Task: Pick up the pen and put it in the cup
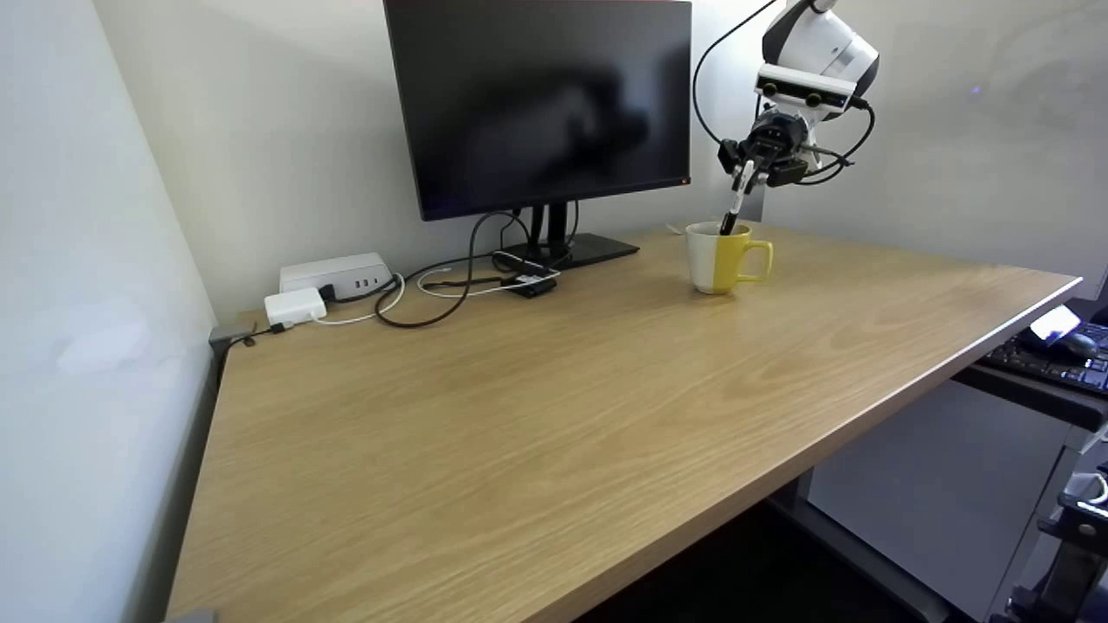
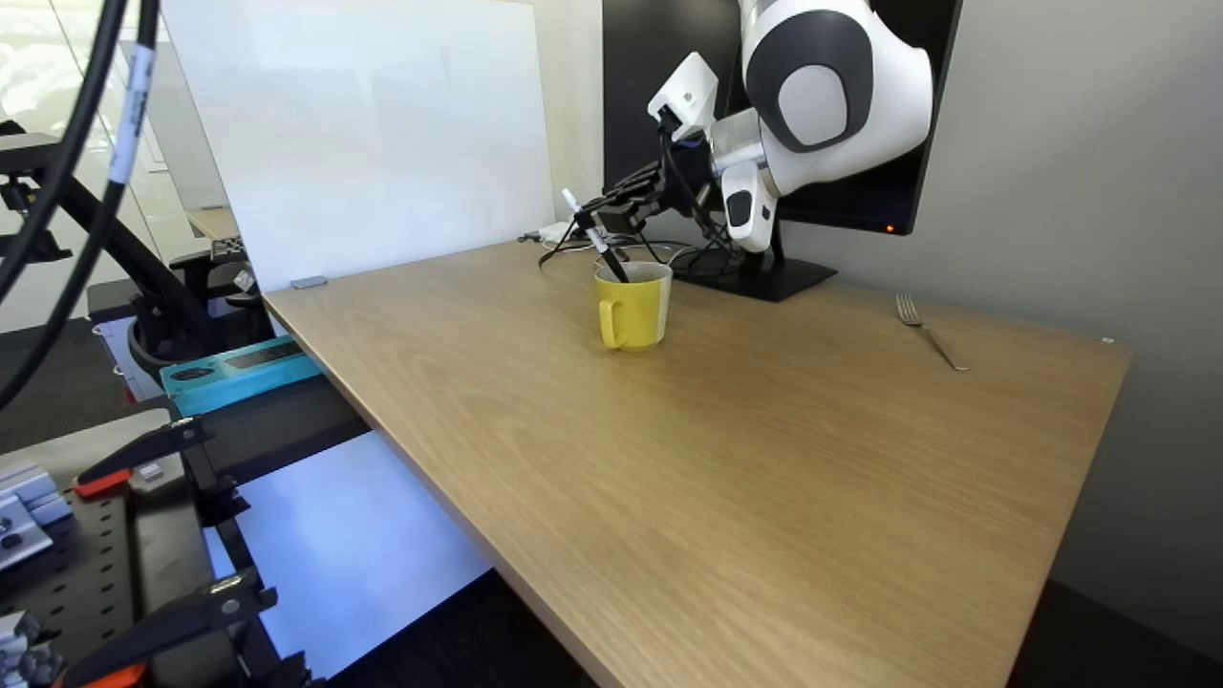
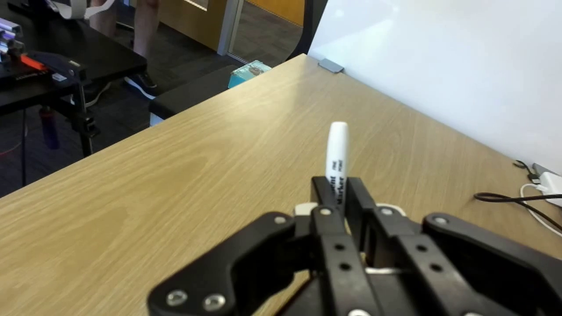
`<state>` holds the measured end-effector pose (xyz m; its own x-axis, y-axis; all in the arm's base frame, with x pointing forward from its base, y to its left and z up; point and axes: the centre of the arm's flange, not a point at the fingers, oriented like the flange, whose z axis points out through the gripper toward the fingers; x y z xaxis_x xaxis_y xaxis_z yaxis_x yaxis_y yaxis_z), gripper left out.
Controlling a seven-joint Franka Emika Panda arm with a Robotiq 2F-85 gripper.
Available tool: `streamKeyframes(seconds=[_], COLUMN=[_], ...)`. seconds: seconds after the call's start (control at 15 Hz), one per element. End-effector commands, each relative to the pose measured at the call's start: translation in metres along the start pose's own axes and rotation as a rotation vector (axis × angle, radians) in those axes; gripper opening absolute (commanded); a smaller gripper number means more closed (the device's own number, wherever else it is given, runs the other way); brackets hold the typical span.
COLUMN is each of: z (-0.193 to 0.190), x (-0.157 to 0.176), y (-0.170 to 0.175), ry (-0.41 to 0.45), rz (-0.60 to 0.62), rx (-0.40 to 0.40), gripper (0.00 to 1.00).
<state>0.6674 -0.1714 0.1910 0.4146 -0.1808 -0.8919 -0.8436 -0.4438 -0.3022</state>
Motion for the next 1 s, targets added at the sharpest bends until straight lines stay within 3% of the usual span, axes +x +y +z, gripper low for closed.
streamKeyframes(seconds=[0.0,0.53,0.6,0.73,0.93], z=[-0.0092,-0.0046,-0.0044,-0.0043,-0.0041], x=[0.0127,0.0203,0.0199,0.0202,0.0209], y=[-0.0115,-0.012,-0.0128,-0.014,-0.0144], ry=[-0.027,-0.024,-0.02,-0.011,-0.004], rz=[0.006,-0.011,-0.015,-0.016,-0.018], rx=[0.004,-0.017,-0.022,-0.03,-0.034], gripper=[0.03,0.03,0.38,0.43,0.66])
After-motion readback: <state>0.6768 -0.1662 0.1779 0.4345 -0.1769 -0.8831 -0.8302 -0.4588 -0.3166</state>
